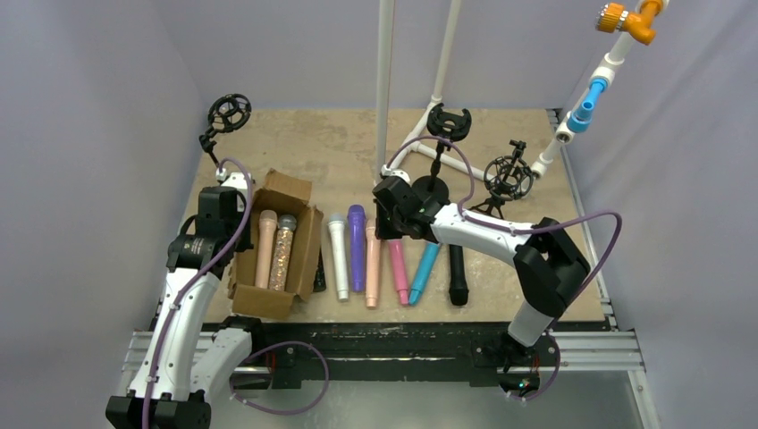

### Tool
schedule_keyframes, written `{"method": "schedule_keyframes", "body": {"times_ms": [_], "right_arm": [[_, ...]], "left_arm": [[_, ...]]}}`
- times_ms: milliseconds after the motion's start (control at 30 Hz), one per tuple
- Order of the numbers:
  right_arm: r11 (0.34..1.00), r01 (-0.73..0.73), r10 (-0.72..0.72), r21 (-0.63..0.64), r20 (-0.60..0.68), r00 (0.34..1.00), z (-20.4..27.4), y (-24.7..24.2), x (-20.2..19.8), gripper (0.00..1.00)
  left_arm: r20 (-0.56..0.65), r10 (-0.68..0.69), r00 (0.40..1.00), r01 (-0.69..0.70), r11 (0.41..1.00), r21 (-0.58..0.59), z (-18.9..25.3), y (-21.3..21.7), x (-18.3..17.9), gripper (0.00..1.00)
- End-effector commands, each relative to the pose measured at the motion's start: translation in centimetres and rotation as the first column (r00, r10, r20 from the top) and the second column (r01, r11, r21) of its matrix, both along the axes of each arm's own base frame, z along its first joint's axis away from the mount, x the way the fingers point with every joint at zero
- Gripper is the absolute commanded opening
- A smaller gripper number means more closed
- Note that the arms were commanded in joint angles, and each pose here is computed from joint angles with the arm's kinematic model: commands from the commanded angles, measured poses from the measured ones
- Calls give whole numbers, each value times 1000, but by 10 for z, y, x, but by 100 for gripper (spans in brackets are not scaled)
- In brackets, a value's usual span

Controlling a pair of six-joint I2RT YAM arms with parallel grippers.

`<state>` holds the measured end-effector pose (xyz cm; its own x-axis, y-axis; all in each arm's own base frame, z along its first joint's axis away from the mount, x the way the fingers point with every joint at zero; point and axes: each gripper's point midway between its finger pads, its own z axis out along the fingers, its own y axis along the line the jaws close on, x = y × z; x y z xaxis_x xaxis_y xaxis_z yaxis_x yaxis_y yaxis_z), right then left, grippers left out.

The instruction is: Attach the microphones to the stand

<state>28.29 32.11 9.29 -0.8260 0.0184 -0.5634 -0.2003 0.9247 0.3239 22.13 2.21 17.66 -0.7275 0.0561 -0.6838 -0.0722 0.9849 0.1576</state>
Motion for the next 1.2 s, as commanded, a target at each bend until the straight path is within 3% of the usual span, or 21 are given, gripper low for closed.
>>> {"method": "schedule_keyframes", "body": {"times_ms": [0, 233, 400, 500, 667, 833, 1167], "right_arm": [[1000, 2, -2, 7, 13, 1000, 3, 5, 6, 3], [999, -1, -1, 38, 44, 999, 19, 19, 5, 6], [975, -103, 78, 195, 134, 988, 93, 80, -15, 39], [950, -181, 142, 254, 164, 976, 126, 124, -29, 49], [899, -265, 246, 350, 99, 964, 124, 192, -40, 51], [882, -315, 318, 350, 51, 947, 99, 242, -48, 51], [900, -285, 311, 329, -28, 950, 40, 274, -39, 51]], "left_arm": [[85, -16, 996, 17, 1000, -14, 21, -4, 11, 0], [85, -21, 996, 23, 999, -25, 21, -6, 11, 0], [97, -18, 995, 21, 999, -33, 22, -7, 12, 0], [103, -14, 995, 19, 999, -41, 23, -8, 13, 0], [111, -11, 994, 16, 999, -48, 25, -9, 13, 0], [115, -16, 993, 24, 997, -69, 26, -13, 14, 0], [119, -33, 992, 46, 993, -106, 28, -20, 14, 0]]}}
